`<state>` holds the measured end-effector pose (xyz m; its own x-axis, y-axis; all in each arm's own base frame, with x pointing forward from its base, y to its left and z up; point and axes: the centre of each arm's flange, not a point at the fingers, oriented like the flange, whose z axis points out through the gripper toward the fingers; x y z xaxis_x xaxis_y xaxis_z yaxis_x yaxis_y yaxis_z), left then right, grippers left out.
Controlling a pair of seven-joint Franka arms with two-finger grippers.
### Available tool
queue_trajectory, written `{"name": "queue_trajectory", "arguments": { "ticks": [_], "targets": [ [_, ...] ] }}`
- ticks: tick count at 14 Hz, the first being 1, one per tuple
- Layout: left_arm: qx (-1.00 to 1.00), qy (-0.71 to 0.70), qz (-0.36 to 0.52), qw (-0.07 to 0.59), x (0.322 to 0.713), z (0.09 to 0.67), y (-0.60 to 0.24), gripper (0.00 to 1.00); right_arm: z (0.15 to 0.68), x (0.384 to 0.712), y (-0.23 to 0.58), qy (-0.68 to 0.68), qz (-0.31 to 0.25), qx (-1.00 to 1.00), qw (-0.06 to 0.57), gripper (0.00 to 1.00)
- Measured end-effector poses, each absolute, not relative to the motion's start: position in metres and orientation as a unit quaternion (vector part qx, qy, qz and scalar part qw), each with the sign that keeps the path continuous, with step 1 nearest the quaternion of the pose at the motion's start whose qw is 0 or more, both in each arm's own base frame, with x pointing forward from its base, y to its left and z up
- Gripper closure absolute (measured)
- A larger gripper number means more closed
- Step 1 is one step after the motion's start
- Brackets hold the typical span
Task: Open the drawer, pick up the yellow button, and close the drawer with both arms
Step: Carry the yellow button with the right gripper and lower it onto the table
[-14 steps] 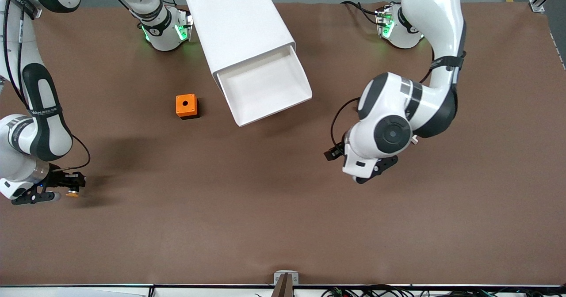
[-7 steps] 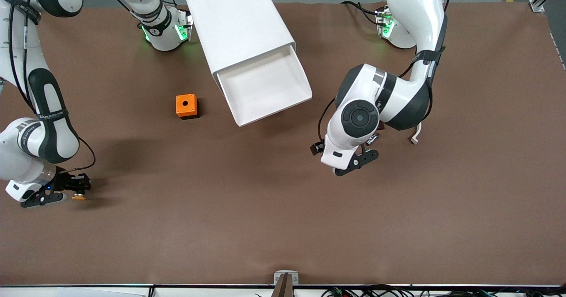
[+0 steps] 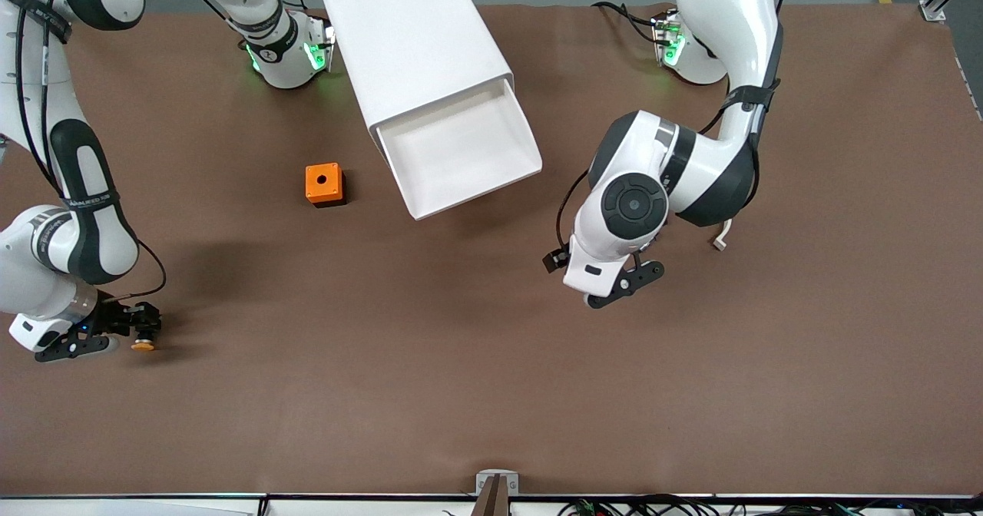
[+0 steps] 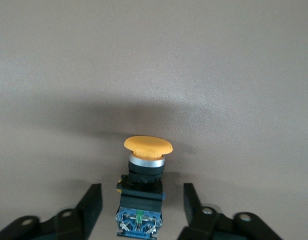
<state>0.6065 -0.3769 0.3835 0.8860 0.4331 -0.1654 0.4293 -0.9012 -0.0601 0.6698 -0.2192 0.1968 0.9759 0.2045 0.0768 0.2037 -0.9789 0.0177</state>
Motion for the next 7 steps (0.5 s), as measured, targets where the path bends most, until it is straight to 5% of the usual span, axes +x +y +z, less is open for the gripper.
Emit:
{"name": "queue_trajectory", "arguments": {
  "ticks": [2, 7],
  "targets": [
    [-0.971, -0.223, 0.086, 0.009, 0.6072, 0.3862, -0.3754, 0.00, 0.1998, 0.6718, -0.2199, 0.103, 0.042, 0.994, 0.006, 0.02],
    [-0.971, -0.223, 0.087, 0.010, 0.6067, 0.3861, -0.3759, 0.00, 0.2074, 0.6739, -0.2190, 0.089, 0.030, 0.996, -0.002, 0.00]
  ]
}}
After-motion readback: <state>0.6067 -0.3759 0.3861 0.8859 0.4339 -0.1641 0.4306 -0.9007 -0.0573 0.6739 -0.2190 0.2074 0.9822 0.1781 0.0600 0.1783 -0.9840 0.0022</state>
